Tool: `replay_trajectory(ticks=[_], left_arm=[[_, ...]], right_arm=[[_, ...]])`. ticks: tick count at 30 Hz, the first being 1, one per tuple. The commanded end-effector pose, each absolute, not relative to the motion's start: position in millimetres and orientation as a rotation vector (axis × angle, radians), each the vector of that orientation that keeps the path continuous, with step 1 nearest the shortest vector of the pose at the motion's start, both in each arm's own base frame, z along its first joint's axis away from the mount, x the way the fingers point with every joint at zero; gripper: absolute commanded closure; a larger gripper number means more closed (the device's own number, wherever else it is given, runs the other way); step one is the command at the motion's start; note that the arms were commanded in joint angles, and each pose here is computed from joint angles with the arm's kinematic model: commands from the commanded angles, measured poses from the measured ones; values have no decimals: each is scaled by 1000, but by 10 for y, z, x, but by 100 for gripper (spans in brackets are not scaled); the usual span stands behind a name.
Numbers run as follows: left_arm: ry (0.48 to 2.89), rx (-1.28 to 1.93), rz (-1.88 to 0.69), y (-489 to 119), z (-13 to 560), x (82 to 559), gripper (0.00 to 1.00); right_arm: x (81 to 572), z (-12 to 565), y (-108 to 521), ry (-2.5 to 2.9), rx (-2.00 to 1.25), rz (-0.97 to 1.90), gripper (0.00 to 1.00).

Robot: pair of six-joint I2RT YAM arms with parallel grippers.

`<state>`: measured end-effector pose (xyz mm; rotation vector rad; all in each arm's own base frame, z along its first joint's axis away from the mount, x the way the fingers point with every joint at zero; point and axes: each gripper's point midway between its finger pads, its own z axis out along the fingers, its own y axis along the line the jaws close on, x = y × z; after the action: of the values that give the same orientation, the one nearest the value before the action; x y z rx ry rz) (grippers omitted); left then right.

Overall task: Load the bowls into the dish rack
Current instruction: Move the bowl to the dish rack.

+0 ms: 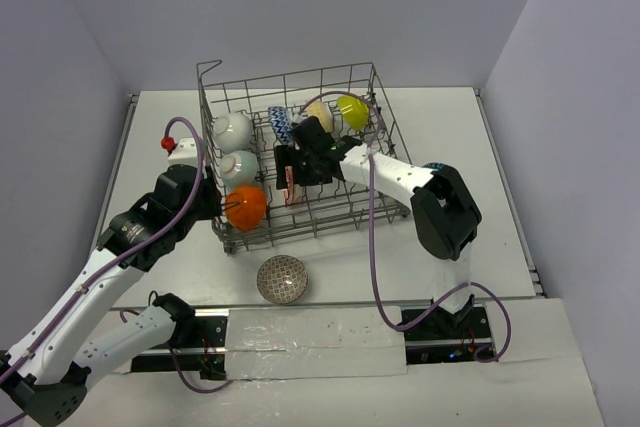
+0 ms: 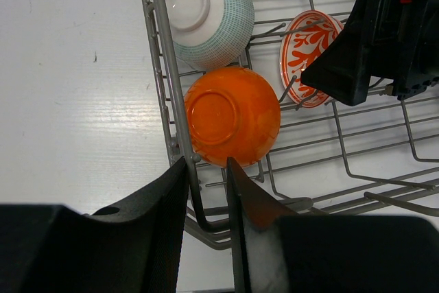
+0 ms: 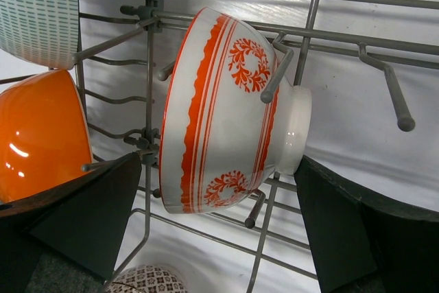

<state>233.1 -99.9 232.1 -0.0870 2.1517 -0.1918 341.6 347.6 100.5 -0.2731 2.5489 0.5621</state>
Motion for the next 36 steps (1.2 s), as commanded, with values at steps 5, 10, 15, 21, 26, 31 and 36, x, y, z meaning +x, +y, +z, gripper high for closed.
replay_trajectory(ticks=[5, 10, 15, 21, 26, 31, 36], left_arm=[[2149, -13, -301, -1211, 2363, 2290, 67], [2153, -8, -298, -1220, 2348, 2298, 68], [2155, -9, -293, -1224, 2336, 2312, 68], [2154, -12, -292, -1225, 2335, 2316, 68], [2156, -11, -288, -1222, 2326, 2318, 68], [2155, -11, -291, -1223, 2330, 2311, 68], [2155, -10, -290, -1224, 2331, 2310, 68]], right_arm=[[3490, 1187, 3661, 2484, -282, 652, 0], [3472, 1246, 3680, 2472, -293, 677, 0], [3454, 1362, 3715, 2441, -301, 723, 0], [3410, 1494, 3718, 2407, -303, 763, 0], [3378, 1574, 3737, 2381, -312, 802, 0], [3323, 1663, 3766, 2358, -323, 852, 0], [3262, 1692, 3782, 2351, -330, 895, 0]])
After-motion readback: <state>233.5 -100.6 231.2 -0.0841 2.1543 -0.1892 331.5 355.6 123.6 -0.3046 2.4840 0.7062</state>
